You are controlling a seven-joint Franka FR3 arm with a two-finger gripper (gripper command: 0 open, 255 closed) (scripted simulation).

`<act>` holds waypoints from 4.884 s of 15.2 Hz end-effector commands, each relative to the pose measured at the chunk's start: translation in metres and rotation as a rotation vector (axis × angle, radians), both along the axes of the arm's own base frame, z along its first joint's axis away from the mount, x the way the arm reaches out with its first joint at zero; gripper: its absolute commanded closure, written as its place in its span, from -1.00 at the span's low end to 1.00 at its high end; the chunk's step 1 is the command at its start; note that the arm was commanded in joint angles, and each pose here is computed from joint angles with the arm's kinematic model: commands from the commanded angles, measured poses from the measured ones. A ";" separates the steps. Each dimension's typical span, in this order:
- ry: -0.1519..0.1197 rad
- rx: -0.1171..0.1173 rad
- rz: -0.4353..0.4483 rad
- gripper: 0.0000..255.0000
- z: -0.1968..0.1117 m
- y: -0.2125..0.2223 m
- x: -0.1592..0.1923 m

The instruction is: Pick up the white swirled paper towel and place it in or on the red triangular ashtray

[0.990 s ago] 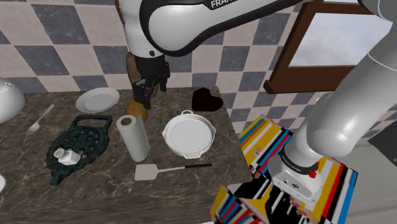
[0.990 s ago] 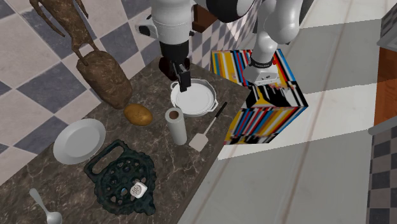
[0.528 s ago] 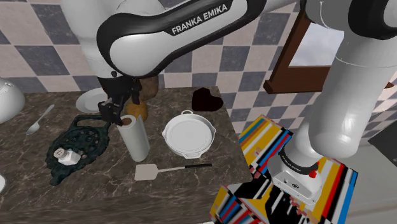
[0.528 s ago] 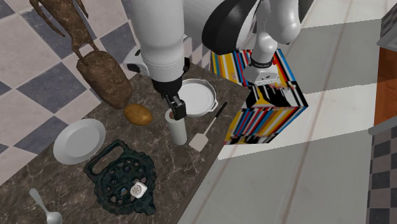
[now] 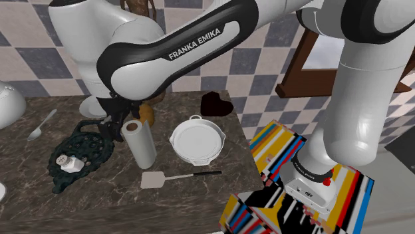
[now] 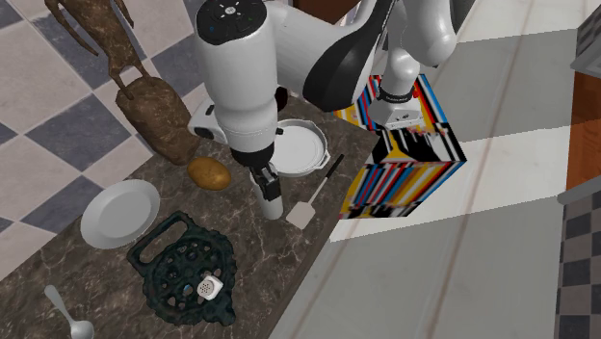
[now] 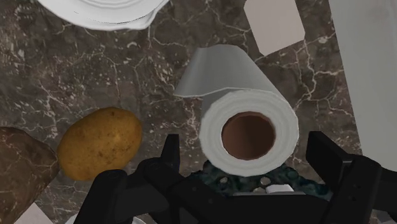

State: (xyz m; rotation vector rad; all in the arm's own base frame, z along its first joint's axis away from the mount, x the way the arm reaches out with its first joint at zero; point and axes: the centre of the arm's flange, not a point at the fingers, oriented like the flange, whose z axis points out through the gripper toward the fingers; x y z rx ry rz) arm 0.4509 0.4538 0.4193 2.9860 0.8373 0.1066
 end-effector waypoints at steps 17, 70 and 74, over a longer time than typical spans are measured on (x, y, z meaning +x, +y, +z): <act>0.000 0.000 0.000 1.00 -0.014 0.000 0.001; 0.000 0.000 0.000 1.00 0.175 -0.362 0.033; 0.000 0.000 0.000 1.00 0.184 -0.414 0.037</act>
